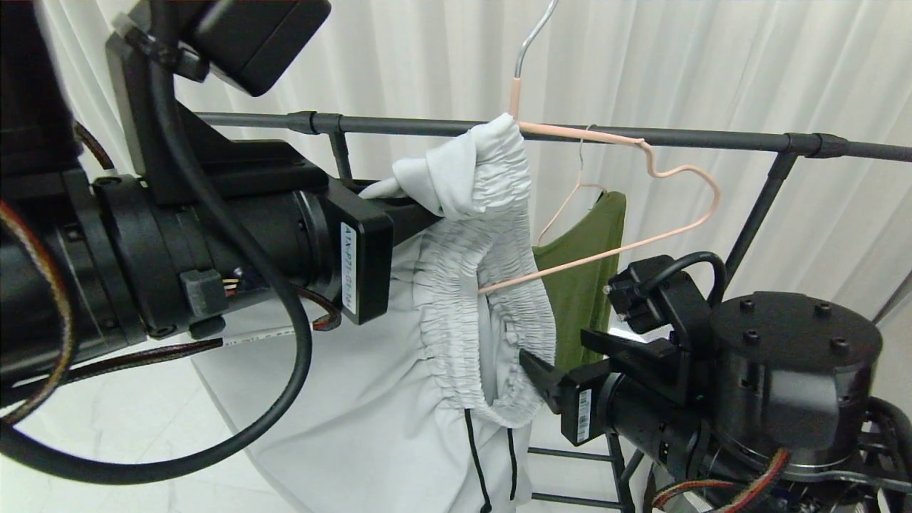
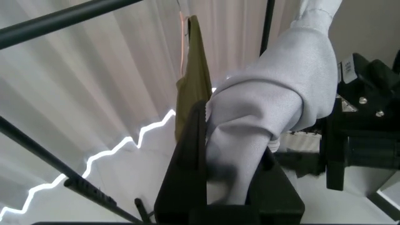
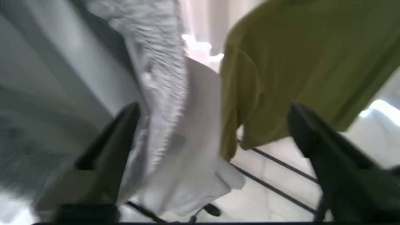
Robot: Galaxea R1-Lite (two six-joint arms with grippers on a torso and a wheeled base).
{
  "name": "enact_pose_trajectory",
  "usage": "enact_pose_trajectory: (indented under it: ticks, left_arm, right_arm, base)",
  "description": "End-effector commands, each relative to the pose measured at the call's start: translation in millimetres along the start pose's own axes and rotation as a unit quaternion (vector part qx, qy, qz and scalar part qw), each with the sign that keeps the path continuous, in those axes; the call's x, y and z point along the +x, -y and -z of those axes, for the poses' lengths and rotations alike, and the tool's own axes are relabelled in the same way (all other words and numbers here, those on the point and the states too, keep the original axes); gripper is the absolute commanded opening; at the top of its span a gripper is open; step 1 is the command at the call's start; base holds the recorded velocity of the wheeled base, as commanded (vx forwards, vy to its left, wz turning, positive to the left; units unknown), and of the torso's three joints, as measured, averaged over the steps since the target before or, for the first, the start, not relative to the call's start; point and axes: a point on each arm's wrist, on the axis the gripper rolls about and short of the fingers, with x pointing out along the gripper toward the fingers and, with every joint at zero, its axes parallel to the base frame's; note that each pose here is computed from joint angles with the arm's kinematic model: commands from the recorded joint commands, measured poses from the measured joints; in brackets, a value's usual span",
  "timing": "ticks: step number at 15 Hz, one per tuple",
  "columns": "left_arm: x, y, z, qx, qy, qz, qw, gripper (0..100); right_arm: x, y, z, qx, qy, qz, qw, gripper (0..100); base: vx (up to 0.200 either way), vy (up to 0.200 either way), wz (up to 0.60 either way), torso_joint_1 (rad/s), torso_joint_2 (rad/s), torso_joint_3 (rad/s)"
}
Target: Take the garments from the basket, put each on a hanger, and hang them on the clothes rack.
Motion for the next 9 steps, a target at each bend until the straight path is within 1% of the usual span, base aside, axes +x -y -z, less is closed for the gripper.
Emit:
enact_pose_trajectory:
  ticks: [1, 4, 6, 8, 9]
  left_arm:
    - [1, -0.5, 0, 0.001, -0.001, -0.002, 1.0000, 0]
    - [1, -1.2, 2, 0.001, -0.004, -0.004, 1.0000, 0]
    - [2, -4.1, 6, 0.001, -0.010, -0.011, 0.9999, 0]
    - [3, -11.9, 17, -0.001, -0.032, -0.035, 0.9989, 0]
    - [3, -13.7, 19, -0.001, -0.036, -0.043, 0.9984, 0]
  right_arm:
    - [1, -0.1, 0.6, -0.001, -0.001, 0.001, 1.0000, 0]
    - [0, 2.4, -1.5, 0.001, 0.004, 0.012, 0.9999, 0]
    - [4, 11.6, -3.9, 0.005, 0.011, 0.040, 0.9991, 0]
    - [5, 29.4, -16.1, 0.010, 0.031, 0.077, 0.9965, 0]
    - [4, 36.1, -19.0, 0.007, 0.035, 0.088, 0.9954, 0]
  base:
    - [0.000, 0.000, 0.00, 0.000, 0.00, 0.000]
    - [0.000, 0.000, 0.00, 0.000, 0.00, 0.000]
    - [0.000, 0.000, 0.00, 0.000, 0.00, 0.000]
    - [0.000, 0.000, 0.00, 0.000, 0.00, 0.000]
    - [0.000, 0.000, 0.00, 0.000, 0.00, 0.000]
